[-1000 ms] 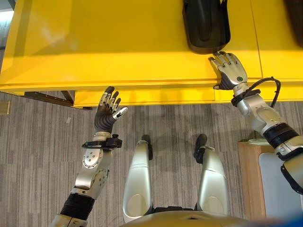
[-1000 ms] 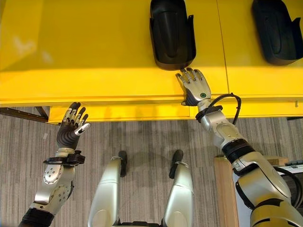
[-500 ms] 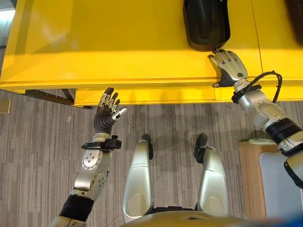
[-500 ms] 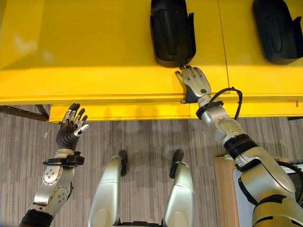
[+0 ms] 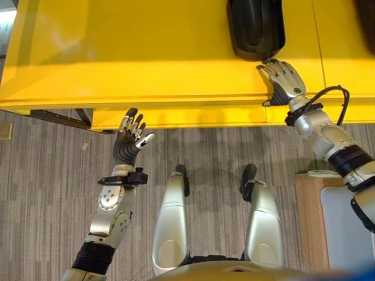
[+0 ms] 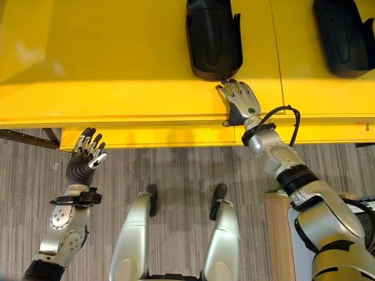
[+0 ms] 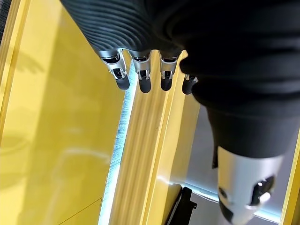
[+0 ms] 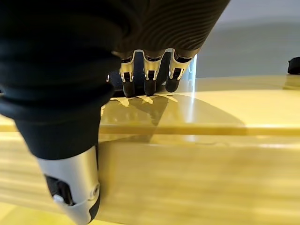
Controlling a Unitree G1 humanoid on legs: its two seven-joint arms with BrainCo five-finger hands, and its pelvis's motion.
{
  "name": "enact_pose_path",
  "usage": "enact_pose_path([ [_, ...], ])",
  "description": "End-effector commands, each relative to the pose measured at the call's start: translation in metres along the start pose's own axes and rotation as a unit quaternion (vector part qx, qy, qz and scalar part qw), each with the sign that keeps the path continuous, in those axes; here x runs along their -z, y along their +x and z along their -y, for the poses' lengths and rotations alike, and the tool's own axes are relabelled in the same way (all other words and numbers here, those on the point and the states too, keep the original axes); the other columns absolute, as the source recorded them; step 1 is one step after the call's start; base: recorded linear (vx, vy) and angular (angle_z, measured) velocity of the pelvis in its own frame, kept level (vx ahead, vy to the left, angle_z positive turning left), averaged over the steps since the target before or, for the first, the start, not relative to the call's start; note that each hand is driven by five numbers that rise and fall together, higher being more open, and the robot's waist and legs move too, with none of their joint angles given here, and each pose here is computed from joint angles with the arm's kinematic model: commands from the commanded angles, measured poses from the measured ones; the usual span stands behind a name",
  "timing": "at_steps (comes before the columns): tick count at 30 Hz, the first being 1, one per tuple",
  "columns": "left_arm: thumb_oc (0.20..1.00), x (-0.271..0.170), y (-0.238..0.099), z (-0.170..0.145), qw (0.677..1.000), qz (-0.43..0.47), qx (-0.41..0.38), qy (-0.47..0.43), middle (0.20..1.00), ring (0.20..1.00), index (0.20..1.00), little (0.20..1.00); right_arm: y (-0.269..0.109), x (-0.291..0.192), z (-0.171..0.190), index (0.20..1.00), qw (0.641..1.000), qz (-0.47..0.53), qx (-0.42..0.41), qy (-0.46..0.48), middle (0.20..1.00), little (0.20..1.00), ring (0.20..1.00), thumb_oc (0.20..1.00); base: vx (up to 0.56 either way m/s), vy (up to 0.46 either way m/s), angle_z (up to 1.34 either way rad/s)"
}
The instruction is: Move parts from the plastic box to the shelf.
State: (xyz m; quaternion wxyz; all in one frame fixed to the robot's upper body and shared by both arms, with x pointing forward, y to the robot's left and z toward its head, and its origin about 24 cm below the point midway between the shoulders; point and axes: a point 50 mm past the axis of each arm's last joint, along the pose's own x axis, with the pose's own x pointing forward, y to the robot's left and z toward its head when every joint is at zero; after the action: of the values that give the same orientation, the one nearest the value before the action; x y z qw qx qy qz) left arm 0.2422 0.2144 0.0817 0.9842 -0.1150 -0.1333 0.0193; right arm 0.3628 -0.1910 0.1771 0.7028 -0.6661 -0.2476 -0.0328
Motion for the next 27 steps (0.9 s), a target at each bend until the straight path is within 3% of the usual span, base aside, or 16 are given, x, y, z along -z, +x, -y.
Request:
enact_pose_path([
  [1,1.000,-0.014,0.001,0.008,0.998,0.045,0.026,0.025,1.000,1.000,1.000,1.000,0.015,-0.044,0.037,1.000,0.982,0.075,0.115,0.127,1.000,1.000,1.000,1.000,0.01,0.002,0.04],
  [6,1.000,-0.006,-0.002,0.010,0.999,0.033,0.012,0.031,1.000,1.000,1.000,1.000,-0.043,-0.064,0.011,1.000,0.952,0.082,0.097,0.277,1.000,1.000,1.000,1.000,0.01,-0.009,0.01],
  [11,1.000,-0.002,-0.004,0.012,0.999,0.025,0.014,0.040,1.000,1.000,1.000,1.000,-0.081,-0.075,0.025,1.000,0.908,0.102,0.125,0.386,1.000,1.000,1.000,1.000,0.04,-0.042,-0.18],
  [15,1.000,0.004,-0.007,0.004,0.998,0.011,0.007,0.054,1.000,1.000,1.000,1.000,-0.114,-0.074,0.026,1.000,0.864,0.087,0.100,0.486,1.000,1.000,1.000,1.000,0.10,-0.065,-0.22],
  [19,1.000,0.003,-0.012,0.000,0.999,0.010,0.009,0.048,1.000,1.000,1.000,1.000,-0.129,-0.068,0.025,1.000,0.838,0.068,0.086,0.534,1.000,1.000,1.000,1.000,0.11,-0.056,-0.38],
  [27,1.000,0.012,-0.025,0.002,1.000,-0.012,0.012,0.026,1.000,1.000,1.000,1.000,-0.142,-0.064,0.021,1.000,0.822,0.053,0.055,0.565,1.000,1.000,1.000,1.000,0.06,-0.131,-0.29],
])
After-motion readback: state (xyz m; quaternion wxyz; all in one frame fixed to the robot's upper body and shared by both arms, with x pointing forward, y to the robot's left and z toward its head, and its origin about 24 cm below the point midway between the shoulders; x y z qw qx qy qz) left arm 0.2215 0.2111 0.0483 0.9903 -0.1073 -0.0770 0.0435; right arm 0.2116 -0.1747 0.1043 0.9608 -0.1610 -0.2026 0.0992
